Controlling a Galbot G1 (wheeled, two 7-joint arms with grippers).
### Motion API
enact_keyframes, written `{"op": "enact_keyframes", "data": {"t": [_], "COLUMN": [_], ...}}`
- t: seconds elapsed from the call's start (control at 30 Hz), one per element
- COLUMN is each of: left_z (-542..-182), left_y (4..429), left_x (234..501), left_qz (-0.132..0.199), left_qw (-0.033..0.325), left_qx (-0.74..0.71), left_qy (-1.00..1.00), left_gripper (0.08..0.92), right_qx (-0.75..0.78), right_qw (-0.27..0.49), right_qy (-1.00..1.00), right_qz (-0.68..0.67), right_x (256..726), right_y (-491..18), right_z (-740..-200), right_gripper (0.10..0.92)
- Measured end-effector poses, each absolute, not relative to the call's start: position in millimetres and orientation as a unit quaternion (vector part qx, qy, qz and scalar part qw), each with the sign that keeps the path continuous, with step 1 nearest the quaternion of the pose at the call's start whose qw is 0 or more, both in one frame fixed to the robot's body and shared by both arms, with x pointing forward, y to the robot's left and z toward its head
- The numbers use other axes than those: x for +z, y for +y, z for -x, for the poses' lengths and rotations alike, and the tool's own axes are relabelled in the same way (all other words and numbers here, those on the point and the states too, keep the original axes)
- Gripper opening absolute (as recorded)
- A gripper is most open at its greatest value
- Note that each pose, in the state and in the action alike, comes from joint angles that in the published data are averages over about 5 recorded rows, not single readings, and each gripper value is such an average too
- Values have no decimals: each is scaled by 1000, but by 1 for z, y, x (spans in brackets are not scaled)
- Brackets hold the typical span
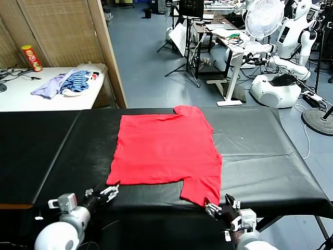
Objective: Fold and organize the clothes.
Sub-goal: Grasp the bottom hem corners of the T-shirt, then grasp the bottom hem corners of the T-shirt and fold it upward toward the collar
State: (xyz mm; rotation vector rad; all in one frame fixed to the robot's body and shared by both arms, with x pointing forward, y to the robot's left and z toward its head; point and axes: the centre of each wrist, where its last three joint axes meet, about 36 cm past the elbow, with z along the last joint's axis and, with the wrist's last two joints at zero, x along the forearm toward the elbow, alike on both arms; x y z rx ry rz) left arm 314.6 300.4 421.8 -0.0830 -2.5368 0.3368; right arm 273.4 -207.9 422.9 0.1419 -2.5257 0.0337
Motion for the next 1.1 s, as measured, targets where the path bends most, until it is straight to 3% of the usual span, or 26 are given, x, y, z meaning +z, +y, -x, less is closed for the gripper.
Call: {"op": "enact_keyframes", "data": {"t": [0.07,0.17,0.37,0.47,0.53,0.83,1.1], "left_z": [-315,-314,-309,-308,-305,-268,-277], "left_y": [300,300,294,291,289,285,278], "left_x": [421,419,418,419,421,444,453], "left_qz": [31,32,46,49,47,32,32], "left_qw": [286,286,285,279,274,269,204], "left_qx": [125,122,124,125,126,124,147], "left_qy": [-949,-950,-949,-951,-952,-954,-967], "left_gripper": [784,689,360,196,136,125,125], "right_qx": [13,13,14,14,13,-5,-7], "right_qw": [302,304,305,305,307,278,198], "right_qy": [-952,-951,-951,-951,-951,-960,-979], "right_qz": [-53,-53,-46,-41,-39,-39,-52], "right_x": [422,421,422,426,431,459,442], "right_y": [-207,-206,-210,-213,-216,-236,-249], "right_z": [-273,-272,-269,-265,-260,-251,-302], "right_gripper": [567,408,144,123,123,123,123]}}
